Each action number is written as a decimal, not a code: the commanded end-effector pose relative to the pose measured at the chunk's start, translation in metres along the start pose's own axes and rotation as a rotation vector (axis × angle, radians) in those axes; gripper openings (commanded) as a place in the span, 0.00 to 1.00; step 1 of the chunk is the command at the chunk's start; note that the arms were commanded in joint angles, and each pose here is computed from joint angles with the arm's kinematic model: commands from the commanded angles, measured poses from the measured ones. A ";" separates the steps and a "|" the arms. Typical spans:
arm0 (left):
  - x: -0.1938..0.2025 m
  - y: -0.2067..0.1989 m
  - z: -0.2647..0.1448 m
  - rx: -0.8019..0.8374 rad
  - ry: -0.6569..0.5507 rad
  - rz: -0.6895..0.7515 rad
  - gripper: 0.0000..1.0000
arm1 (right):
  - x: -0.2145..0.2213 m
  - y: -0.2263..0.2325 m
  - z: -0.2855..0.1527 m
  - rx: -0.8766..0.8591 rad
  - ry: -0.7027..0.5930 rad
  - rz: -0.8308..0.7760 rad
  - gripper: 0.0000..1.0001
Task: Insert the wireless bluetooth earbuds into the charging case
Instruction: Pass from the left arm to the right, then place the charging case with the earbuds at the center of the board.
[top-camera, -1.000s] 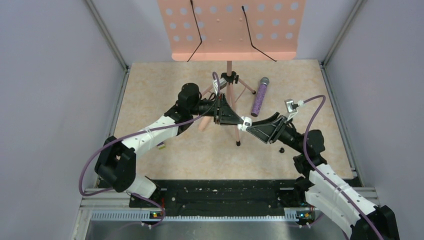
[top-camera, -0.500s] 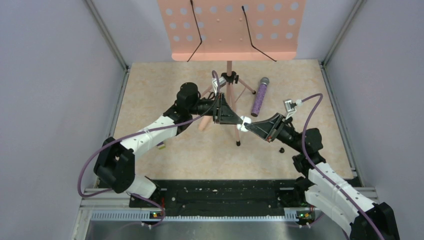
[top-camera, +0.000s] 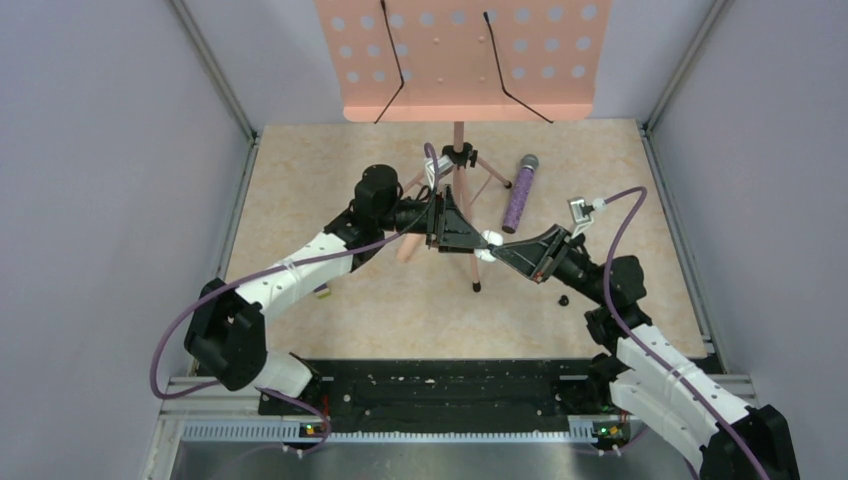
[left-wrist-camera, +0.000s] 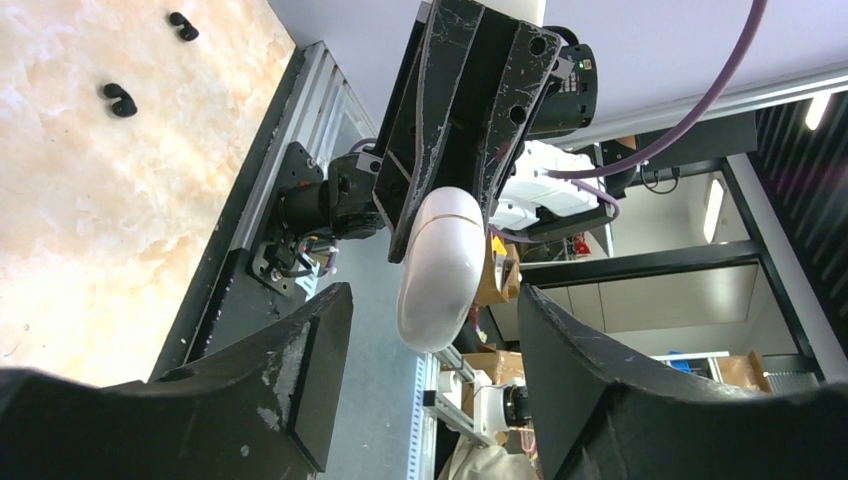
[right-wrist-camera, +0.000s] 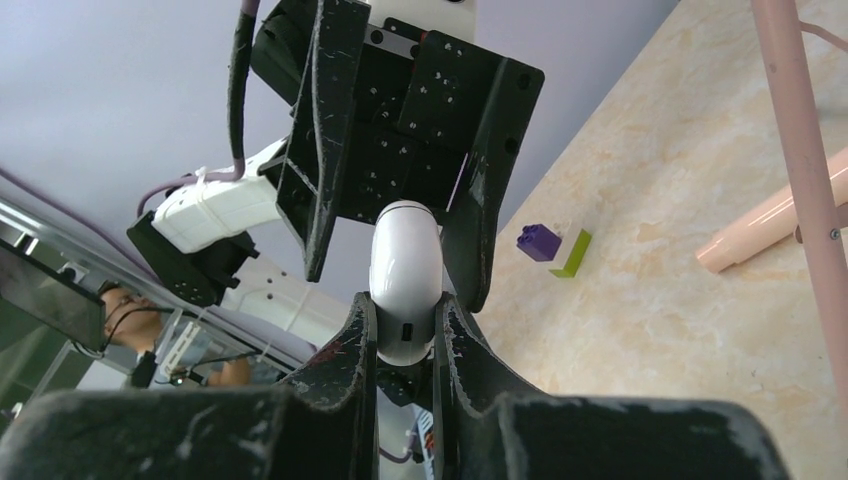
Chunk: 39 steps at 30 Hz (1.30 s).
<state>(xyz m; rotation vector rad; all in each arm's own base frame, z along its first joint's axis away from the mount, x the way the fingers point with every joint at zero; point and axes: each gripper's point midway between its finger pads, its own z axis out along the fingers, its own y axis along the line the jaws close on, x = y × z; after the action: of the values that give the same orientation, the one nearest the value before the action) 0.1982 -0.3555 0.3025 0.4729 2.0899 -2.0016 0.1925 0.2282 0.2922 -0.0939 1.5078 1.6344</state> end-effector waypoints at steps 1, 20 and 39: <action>-0.007 -0.027 -0.004 0.028 -0.029 0.093 0.68 | -0.016 0.013 0.006 -0.017 -0.035 -0.064 0.00; -0.016 0.016 -0.059 -0.436 -0.209 0.175 0.73 | -0.003 -0.143 -0.066 0.631 -0.014 0.011 0.00; -0.032 0.026 -0.104 -0.543 -0.556 0.218 0.90 | 0.012 -0.214 -0.035 0.653 0.125 0.032 0.00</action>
<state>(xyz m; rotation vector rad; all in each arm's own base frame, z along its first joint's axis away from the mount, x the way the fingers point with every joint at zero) 0.2379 -0.2516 0.2719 0.0011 2.0887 -1.1683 0.2762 0.1551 0.0773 0.3545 2.2039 1.0726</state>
